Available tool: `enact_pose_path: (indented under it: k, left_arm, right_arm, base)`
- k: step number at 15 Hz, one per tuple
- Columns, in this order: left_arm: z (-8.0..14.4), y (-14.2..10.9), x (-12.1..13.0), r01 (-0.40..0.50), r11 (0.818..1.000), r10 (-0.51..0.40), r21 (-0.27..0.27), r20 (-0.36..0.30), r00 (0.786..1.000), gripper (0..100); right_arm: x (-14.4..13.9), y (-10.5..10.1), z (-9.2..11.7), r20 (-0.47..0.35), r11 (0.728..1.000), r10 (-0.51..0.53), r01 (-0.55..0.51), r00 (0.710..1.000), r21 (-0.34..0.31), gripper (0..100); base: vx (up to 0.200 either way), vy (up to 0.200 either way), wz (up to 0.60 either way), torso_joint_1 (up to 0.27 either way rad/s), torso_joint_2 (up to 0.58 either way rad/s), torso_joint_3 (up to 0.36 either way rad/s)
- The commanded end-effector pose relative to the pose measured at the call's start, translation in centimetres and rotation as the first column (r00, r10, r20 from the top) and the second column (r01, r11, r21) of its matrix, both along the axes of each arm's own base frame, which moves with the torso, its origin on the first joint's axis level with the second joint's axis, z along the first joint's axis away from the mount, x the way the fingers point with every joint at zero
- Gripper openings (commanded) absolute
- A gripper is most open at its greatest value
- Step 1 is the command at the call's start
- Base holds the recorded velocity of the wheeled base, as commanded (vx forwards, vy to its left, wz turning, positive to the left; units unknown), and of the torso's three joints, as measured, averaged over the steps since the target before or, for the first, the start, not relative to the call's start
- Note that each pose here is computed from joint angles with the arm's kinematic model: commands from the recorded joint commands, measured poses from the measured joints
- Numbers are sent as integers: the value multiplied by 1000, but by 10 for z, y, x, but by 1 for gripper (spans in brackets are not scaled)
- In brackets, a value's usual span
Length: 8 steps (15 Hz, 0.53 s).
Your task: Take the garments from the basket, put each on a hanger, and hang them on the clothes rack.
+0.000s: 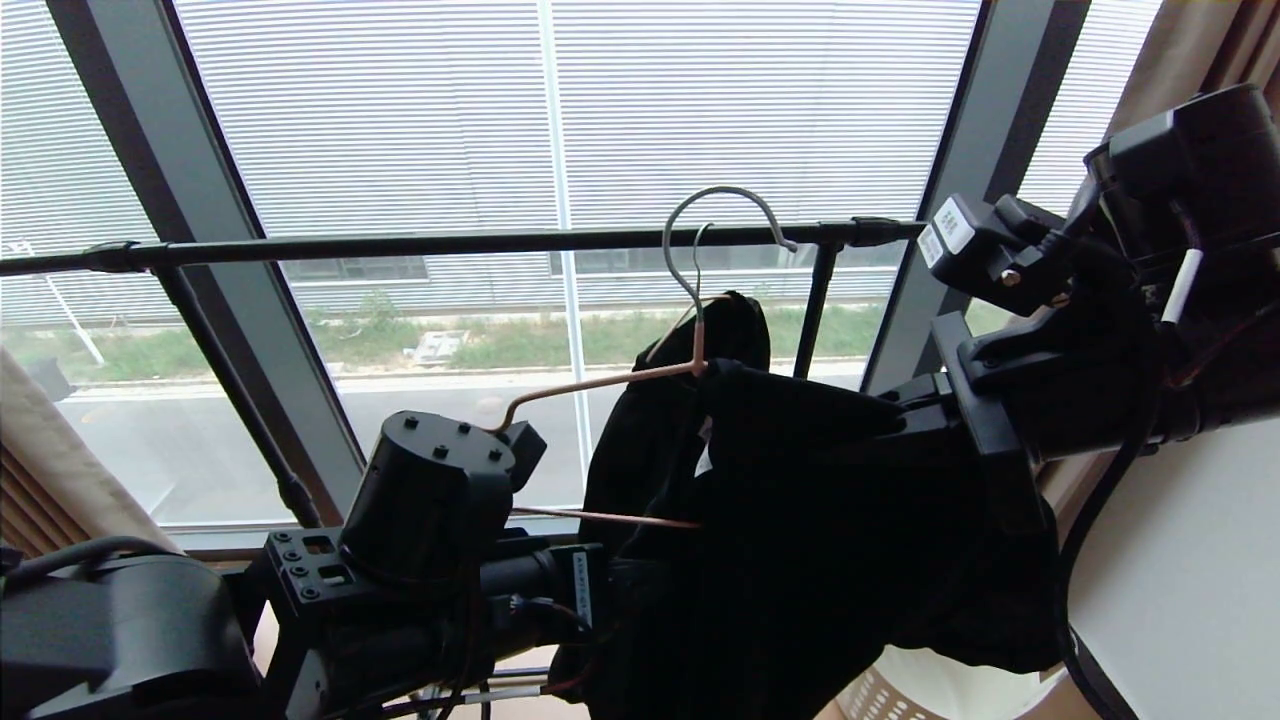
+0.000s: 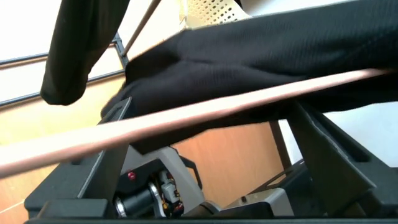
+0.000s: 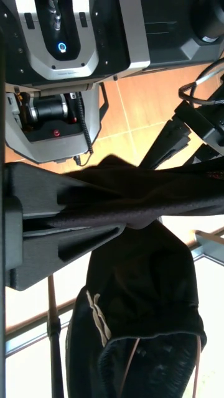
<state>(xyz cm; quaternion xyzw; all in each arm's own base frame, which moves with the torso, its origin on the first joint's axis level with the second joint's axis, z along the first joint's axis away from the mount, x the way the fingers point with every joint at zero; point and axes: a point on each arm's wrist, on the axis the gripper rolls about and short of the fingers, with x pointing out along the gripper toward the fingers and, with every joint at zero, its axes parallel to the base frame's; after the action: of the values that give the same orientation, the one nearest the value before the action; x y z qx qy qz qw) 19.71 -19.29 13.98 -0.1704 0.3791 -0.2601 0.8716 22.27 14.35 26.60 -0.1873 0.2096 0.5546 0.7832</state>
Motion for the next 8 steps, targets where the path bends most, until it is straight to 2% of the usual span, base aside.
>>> enact_pose_path:
  k: [1, 3, 8]
  left_arm:
    - [3, 3, -2, -6, 1000, 6, -11, 4, 1000, 100]
    - [8, 11, -4, -20, 999, 20, -26, 16, 1000, 100]
    - [7, 15, 0, -40, 999, 41, -25, 12, 999, 100]
  right_arm:
    - [1, 0, -1, -2, 1000, -1, 1, 1000, -1, 0]
    - [1, 0, -1, -2, 1000, -2, 2, 1000, -1, 0]
    - [1, 0, 0, -1, 1000, 0, 0, 1000, 1, 0]
  base:
    - [0, 0, 0, 0, 0, 0]
    - [0, 0, 0, 0, 0, 0]
    - [0, 0, 0, 0, 0, 0]
